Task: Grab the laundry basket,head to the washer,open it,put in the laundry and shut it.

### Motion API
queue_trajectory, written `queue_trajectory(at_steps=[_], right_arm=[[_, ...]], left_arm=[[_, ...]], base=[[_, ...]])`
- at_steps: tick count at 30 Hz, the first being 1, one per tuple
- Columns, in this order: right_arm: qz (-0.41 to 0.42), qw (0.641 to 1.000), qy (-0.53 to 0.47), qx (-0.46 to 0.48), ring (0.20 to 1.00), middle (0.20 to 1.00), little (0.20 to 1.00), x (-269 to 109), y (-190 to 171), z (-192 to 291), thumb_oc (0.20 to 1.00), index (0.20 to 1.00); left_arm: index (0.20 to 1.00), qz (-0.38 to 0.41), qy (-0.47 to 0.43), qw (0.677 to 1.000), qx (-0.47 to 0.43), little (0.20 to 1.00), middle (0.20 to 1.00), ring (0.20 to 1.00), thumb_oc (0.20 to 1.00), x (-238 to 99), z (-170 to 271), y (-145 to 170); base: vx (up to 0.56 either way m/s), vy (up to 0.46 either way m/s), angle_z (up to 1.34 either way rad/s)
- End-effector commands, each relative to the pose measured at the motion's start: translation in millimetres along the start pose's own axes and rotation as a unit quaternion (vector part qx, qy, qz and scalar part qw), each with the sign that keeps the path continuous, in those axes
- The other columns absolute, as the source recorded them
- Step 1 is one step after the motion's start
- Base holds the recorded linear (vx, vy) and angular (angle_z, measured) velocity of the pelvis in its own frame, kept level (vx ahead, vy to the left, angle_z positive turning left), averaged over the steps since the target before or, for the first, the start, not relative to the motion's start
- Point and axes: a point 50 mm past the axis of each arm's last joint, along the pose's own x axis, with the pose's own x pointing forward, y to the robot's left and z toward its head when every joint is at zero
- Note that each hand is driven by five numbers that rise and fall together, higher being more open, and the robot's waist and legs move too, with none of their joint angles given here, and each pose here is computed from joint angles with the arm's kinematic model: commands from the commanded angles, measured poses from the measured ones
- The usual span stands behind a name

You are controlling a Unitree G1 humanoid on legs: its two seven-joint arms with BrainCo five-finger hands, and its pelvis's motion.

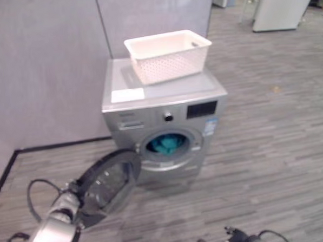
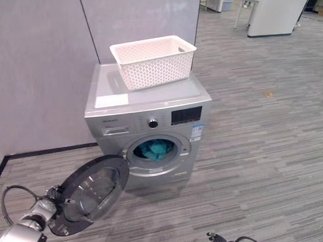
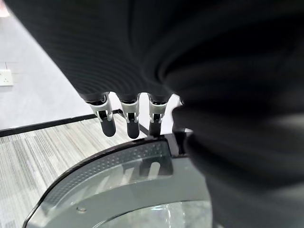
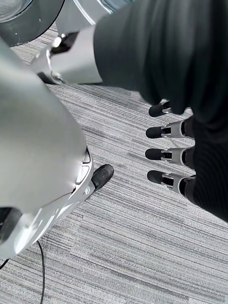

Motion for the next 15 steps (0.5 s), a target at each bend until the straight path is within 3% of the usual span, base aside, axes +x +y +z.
queue_trajectory(at_steps=[1, 6, 8, 10, 13, 15], right_arm=[[-0.013, 0.998, -0.051, -0.038, 1.000, 1.000, 1.000, 2.7, -10.9, 31.3, 1.000, 1.000], [-0.013, 0.998, -0.051, -0.038, 1.000, 1.000, 1.000, 3.5, -9.5, 32.6, 1.000, 1.000], [-0.022, 0.999, -0.031, -0.026, 1.000, 1.000, 1.000, 5.6, -7.8, 27.3, 1.000, 1.000], [-0.025, 0.999, -0.027, -0.020, 1.000, 1.000, 1.000, 6.4, -7.8, 27.2, 1.000, 1.000], [-0.037, 0.999, -0.017, -0.006, 1.000, 1.000, 1.000, 8.3, -9.2, 28.1, 1.000, 1.000], [-0.042, 0.999, -0.022, 0.009, 1.000, 1.000, 1.000, 10.0, -8.8, 35.3, 1.000, 1.000]], left_arm=[[1.000, -0.046, -0.029, 0.998, 0.035, 1.000, 1.000, 1.000, 1.000, -1.3, 29.3, -19.3], [1.000, -0.068, -0.094, 0.991, 0.066, 1.000, 1.000, 1.000, 1.000, -7.6, 66.3, -41.3], [1.000, -0.110, -0.183, 0.975, 0.067, 1.000, 1.000, 1.000, 1.000, -26.8, 112.0, -81.3], [1.000, -0.120, -0.211, 0.968, 0.063, 1.000, 1.000, 1.000, 1.000, -34.6, 127.3, -91.4], [1.000, -0.169, -0.302, 0.937, 0.050, 1.000, 1.000, 1.000, 1.000, -66.7, 172.1, -123.3], [1.000, -0.218, -0.378, 0.899, 0.024, 1.000, 1.000, 1.000, 1.000, -99.3, 207.2, -139.4]], base=[[-0.08, -0.039, -0.08], [-0.07, -0.029, -0.09], [-0.08, -0.017, 0.13], [-0.06, -0.002, 0.11], [-0.07, 0.002, 0.21], [-0.11, -0.013, 0.38]])
